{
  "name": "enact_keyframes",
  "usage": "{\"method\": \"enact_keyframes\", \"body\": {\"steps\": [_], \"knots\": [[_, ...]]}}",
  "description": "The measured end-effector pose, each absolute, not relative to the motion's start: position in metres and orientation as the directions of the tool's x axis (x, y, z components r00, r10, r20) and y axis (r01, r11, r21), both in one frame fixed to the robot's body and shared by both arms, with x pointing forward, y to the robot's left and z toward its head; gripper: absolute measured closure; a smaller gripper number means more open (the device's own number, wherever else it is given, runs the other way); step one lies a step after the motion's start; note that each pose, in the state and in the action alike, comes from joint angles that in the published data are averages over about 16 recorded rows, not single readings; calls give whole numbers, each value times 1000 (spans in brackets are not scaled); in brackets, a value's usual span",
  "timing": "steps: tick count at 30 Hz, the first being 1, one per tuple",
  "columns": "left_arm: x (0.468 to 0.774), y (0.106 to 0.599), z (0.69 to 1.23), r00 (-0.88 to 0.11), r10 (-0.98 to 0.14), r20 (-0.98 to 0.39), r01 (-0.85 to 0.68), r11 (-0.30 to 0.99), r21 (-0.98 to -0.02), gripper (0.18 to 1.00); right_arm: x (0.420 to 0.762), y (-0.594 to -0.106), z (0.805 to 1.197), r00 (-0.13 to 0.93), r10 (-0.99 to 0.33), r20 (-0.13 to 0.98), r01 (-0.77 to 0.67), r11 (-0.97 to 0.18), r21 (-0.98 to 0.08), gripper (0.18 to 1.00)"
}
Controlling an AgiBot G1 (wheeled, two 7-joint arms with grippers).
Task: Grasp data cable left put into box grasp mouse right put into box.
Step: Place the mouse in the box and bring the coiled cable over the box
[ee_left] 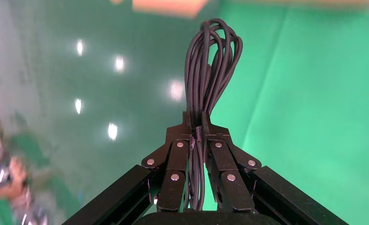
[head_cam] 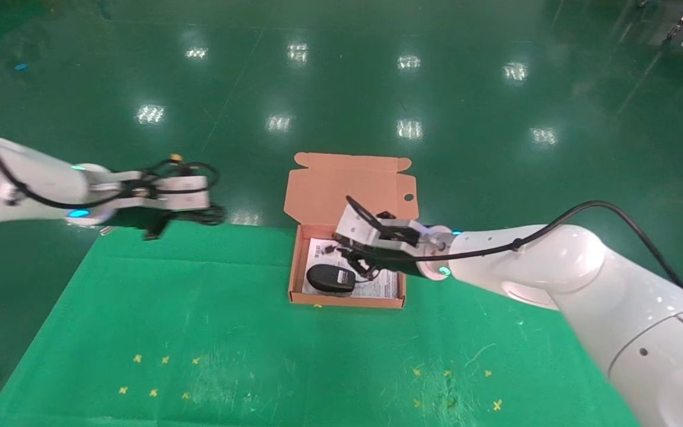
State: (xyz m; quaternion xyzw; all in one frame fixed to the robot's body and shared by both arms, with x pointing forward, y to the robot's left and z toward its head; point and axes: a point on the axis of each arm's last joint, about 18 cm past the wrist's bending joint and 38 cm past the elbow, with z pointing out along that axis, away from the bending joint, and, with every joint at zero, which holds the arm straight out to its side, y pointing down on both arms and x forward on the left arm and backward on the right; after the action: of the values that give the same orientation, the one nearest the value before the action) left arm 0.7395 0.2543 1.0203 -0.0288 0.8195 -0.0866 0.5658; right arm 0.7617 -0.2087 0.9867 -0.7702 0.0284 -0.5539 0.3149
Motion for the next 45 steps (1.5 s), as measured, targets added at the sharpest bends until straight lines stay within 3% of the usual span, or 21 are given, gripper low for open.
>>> {"method": "enact_keyframes", "body": {"steps": [12, 24, 31, 45], "knots": [[767, 168, 977, -365, -131, -922, 238, 944, -228, 968, 712, -315, 1053, 207, -377, 903, 273, -864, -424, 500], [765, 136, 950, -373, -91, -923, 327, 918, -222, 969, 668, -337, 1065, 169, -329, 929, 237, -901, -362, 287], [761, 121, 945, -376, -89, -923, 361, 903, -234, 969, 663, -335, 1065, 160, -336, 928, 207, -908, -364, 221], [756, 105, 945, -372, -100, -923, 401, 879, -257, 964, 659, -332, 1065, 143, -332, 932, 182, -917, -354, 178]]}}
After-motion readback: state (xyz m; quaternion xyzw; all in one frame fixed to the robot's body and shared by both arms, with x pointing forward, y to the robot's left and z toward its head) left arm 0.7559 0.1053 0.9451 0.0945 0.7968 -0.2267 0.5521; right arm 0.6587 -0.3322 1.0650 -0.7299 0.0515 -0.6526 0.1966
